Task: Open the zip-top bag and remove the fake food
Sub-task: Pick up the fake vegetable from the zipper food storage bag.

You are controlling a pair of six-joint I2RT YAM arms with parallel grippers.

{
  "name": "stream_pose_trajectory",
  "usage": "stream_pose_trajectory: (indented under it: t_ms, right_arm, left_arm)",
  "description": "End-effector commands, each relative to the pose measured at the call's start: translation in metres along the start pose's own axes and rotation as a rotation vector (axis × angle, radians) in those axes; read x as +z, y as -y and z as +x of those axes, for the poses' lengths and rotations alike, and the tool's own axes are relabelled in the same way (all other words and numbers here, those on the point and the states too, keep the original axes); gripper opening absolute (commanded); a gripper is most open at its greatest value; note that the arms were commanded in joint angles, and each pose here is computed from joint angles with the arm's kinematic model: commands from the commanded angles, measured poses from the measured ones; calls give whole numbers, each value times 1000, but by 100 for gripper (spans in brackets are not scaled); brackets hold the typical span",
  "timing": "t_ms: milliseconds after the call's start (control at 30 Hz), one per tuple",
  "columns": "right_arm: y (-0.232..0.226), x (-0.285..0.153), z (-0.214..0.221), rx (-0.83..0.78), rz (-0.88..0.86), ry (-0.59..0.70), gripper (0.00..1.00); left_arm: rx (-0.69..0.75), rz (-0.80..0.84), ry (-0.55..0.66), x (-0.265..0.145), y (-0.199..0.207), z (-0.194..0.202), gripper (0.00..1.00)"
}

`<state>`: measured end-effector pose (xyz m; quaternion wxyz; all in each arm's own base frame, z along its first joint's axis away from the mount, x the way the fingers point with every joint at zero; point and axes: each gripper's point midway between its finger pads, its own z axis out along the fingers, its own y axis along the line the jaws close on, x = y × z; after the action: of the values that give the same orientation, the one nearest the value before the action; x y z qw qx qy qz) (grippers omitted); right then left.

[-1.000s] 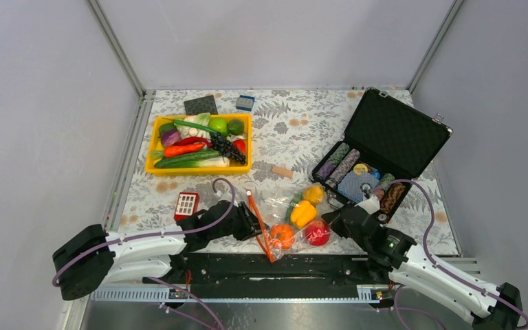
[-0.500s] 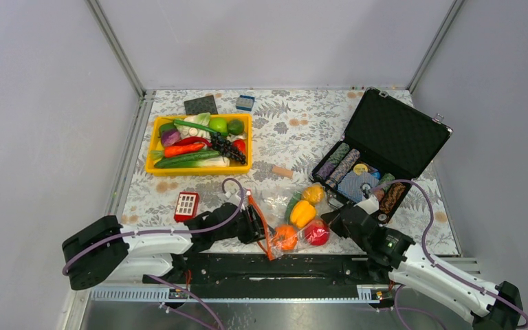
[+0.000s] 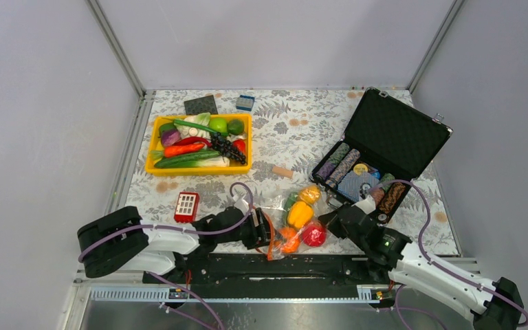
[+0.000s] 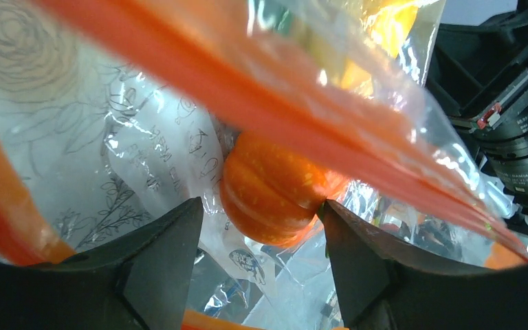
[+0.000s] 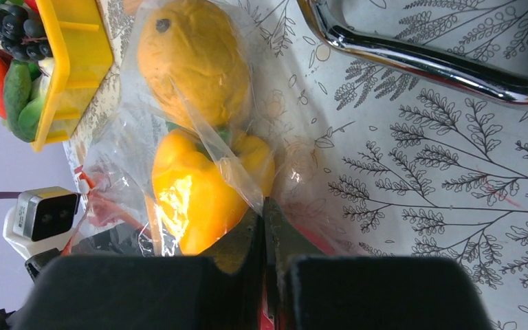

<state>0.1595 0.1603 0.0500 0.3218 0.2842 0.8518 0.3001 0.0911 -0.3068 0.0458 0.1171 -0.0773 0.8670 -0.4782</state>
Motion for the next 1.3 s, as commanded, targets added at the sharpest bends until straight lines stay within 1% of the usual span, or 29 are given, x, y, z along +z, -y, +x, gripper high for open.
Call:
stream_pose_trajectory:
  t_ms: [0,333,867,1167,1267]
  right_arm:
    - [7,3,8,4,20,-30,0]
    - [14,8,18,-14,56,-72,0]
    - [9,11,25,-38,56,-111,0]
    - [10,11,23,-38,53,-101,0]
    - [11,11,22,-38,55,-96,0]
  left_arm:
    - [22,86,-26,3,16,8,66]
    - [36,190,-30,0,41,11,70]
    - [41,249,-41,12,66,17,71]
    - [21,263,-25,7,66,15,53]
    - [26,251,-23,5,65,15,51]
